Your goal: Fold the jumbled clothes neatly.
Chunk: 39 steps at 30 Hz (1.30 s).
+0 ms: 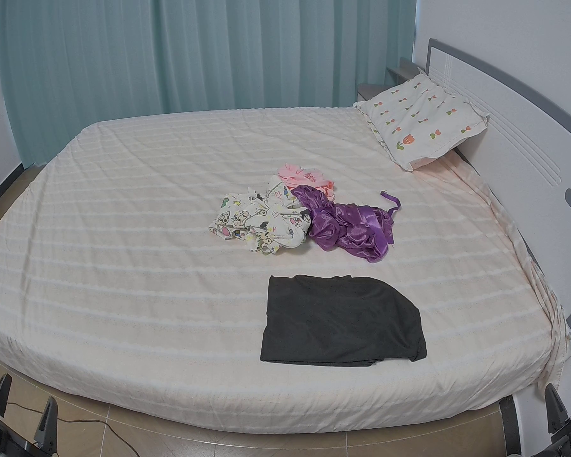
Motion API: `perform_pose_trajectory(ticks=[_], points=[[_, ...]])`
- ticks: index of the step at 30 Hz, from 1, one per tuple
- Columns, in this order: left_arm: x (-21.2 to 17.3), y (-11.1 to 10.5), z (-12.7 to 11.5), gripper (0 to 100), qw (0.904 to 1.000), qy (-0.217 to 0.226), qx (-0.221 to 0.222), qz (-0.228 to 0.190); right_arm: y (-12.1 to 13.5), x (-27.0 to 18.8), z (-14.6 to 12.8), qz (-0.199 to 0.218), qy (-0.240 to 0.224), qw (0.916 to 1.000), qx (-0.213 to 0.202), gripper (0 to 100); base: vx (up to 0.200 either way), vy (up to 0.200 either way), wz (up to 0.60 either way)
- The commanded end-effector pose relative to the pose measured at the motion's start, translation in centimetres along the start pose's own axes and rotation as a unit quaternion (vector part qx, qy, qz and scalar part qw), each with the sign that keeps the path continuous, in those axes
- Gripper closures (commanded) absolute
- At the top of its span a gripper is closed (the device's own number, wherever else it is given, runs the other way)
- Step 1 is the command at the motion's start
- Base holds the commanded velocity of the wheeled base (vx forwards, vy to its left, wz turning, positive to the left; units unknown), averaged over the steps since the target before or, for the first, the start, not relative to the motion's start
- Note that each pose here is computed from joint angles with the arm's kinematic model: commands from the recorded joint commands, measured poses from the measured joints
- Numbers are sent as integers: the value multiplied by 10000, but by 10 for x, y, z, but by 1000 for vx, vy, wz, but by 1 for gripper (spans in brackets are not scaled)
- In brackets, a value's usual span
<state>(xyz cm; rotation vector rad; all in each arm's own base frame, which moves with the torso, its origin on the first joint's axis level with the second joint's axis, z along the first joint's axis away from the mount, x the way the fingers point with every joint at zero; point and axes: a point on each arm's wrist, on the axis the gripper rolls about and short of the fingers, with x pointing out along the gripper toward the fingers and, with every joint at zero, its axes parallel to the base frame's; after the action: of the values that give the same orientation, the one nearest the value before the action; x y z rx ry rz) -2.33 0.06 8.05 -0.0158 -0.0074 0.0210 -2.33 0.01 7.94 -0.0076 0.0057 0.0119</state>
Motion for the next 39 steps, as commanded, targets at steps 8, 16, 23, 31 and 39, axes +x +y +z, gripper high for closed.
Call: perform_pose_trajectory(ticks=[8,16,23,31,39], points=[[0,0,-5,0,9997,25,-242,95,0,0,-4,-6,17,10000,-31,0,0,0,0],[0,0,-4,0,10000,19,-66,72,0,0,-3,-6,2,10000,-15,0,0,0,0],[0,0,-4,0,10000,19,-66,72,0,0,-4,-6,17,10000,-23,0,0,0,0],[0,0,-4,0,10000,19,-66,72,0,0,-4,-6,17,10000,-15,0,0,0,0],[0,0,-4,0,10000,19,-66,72,0,0,-3,-6,10,10000,-8,0,0,0,0]])
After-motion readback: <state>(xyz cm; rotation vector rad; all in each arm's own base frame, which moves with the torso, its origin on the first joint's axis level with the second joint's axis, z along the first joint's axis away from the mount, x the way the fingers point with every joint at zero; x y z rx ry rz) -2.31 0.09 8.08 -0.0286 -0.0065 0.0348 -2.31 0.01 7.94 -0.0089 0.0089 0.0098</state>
